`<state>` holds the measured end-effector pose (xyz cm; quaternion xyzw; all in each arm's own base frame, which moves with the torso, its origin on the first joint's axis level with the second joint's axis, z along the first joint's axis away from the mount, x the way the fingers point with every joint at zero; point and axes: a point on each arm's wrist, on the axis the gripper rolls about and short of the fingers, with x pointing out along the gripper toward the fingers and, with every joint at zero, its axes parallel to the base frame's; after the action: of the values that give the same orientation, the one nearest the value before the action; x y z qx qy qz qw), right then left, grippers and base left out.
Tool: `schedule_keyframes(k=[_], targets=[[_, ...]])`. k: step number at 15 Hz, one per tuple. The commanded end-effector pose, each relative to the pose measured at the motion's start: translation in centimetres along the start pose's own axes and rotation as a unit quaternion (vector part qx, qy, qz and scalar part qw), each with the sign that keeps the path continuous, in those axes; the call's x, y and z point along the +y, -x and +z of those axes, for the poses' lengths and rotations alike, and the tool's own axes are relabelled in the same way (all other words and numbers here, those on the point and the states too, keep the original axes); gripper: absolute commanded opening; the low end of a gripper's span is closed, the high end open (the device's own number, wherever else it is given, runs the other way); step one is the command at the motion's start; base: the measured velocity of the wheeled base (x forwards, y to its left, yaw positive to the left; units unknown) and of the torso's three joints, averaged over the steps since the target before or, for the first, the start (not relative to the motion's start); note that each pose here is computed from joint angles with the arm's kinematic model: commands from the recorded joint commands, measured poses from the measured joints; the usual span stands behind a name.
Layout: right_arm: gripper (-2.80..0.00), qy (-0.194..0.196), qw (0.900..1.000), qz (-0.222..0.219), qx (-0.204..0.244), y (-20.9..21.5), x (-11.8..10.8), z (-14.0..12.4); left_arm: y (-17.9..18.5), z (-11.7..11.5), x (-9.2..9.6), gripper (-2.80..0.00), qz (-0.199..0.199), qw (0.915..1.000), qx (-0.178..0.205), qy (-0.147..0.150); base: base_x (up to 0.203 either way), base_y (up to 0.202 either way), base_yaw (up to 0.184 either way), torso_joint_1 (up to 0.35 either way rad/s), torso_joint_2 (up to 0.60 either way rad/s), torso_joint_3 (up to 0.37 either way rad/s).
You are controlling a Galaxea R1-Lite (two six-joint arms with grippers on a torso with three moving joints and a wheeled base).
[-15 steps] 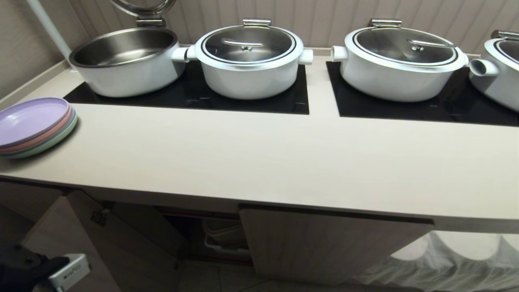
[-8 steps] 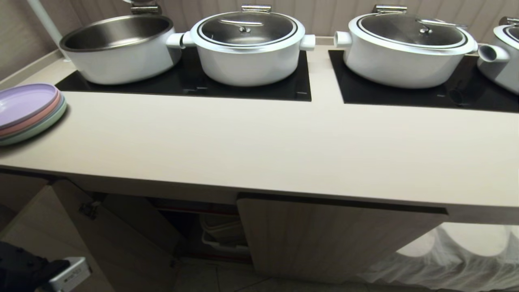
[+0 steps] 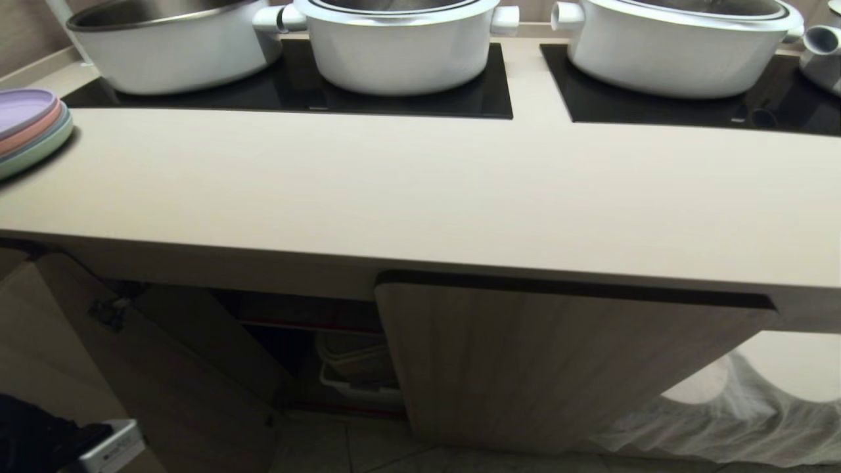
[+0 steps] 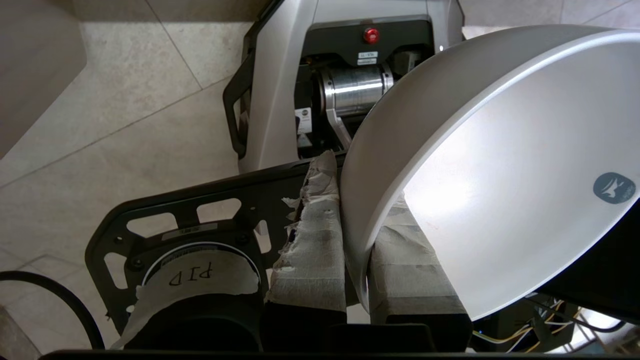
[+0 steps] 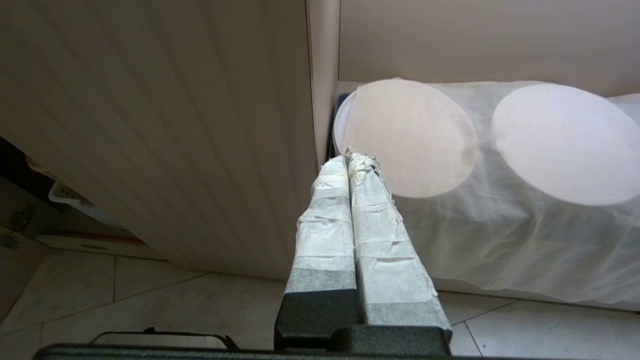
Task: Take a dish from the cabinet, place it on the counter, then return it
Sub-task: Put it back into the cabinet
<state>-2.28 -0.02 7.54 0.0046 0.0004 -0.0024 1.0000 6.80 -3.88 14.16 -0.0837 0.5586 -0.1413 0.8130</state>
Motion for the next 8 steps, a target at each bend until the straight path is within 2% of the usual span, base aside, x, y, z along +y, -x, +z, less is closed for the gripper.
schedule_keyframes(k=[1,8], targets=[[-2.8,0.0,1.0,0.0,0.0,-0.01,0.0,0.01,0.0,-0.04,0.02,-2.8,0.0,1.0,0.002,0.001,0.0,0.0,0.0,-0.231,0.53,0.294],[-2.8,-0.001,1.0,0.0,0.0,-0.01,0.0,0.01,0.0,-0.04,0.02,-2.8,0.0,1.0,0.002,0.001,0.0,0.0,0.0,-0.217,0.5,0.284]])
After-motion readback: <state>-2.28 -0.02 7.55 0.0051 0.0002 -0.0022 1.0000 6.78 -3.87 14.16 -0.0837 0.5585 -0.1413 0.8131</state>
